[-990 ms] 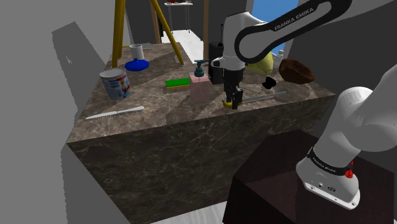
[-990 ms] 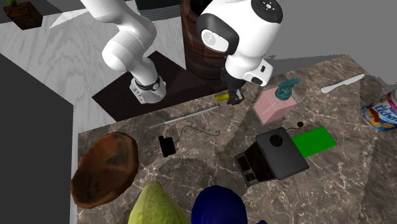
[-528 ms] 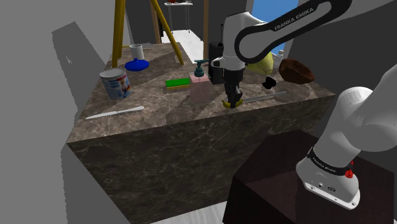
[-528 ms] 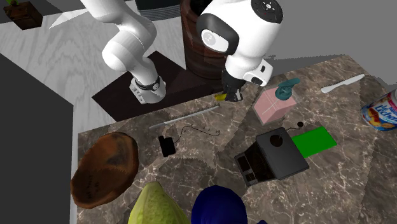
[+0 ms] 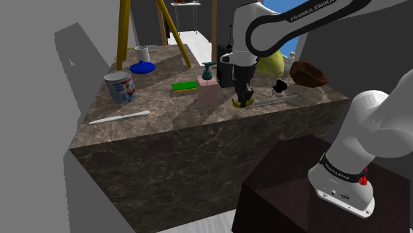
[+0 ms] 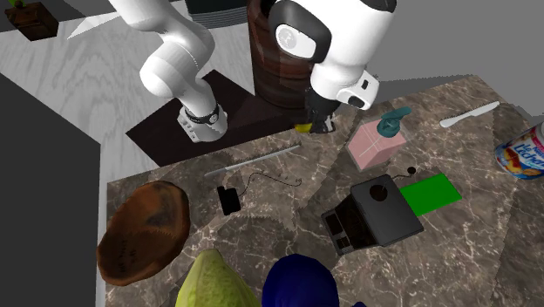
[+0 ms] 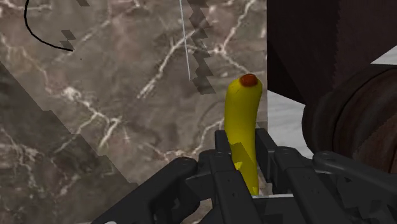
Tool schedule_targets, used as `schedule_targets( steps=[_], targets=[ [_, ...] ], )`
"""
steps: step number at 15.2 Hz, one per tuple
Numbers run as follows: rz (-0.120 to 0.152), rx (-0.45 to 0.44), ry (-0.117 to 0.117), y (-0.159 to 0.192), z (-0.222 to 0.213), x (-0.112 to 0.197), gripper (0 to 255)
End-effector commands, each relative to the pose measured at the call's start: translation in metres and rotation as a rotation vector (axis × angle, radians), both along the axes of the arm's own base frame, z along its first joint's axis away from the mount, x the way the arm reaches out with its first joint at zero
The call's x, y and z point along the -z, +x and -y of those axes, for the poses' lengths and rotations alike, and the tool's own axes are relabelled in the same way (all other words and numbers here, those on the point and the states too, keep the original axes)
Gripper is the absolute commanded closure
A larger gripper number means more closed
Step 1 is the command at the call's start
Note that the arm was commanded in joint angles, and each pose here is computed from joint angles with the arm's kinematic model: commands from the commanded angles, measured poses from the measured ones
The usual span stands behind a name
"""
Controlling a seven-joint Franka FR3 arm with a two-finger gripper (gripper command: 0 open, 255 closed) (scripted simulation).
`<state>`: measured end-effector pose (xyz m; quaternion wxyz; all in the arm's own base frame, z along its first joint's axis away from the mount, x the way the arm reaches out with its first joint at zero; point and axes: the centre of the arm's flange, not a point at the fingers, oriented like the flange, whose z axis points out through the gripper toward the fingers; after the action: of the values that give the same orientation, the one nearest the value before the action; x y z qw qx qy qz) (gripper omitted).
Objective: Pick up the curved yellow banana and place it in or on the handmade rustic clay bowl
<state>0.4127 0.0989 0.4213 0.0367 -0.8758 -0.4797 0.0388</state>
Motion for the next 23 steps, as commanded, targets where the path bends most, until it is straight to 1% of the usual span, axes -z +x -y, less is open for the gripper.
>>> schedule_targets(
  steps=[1,23],
  targets=[
    [0.000,0.000,0.000,0.001,0.000,-0.011,255],
    [0.000,0.000,0.000,0.001,0.000,-0.127,255]
  ],
)
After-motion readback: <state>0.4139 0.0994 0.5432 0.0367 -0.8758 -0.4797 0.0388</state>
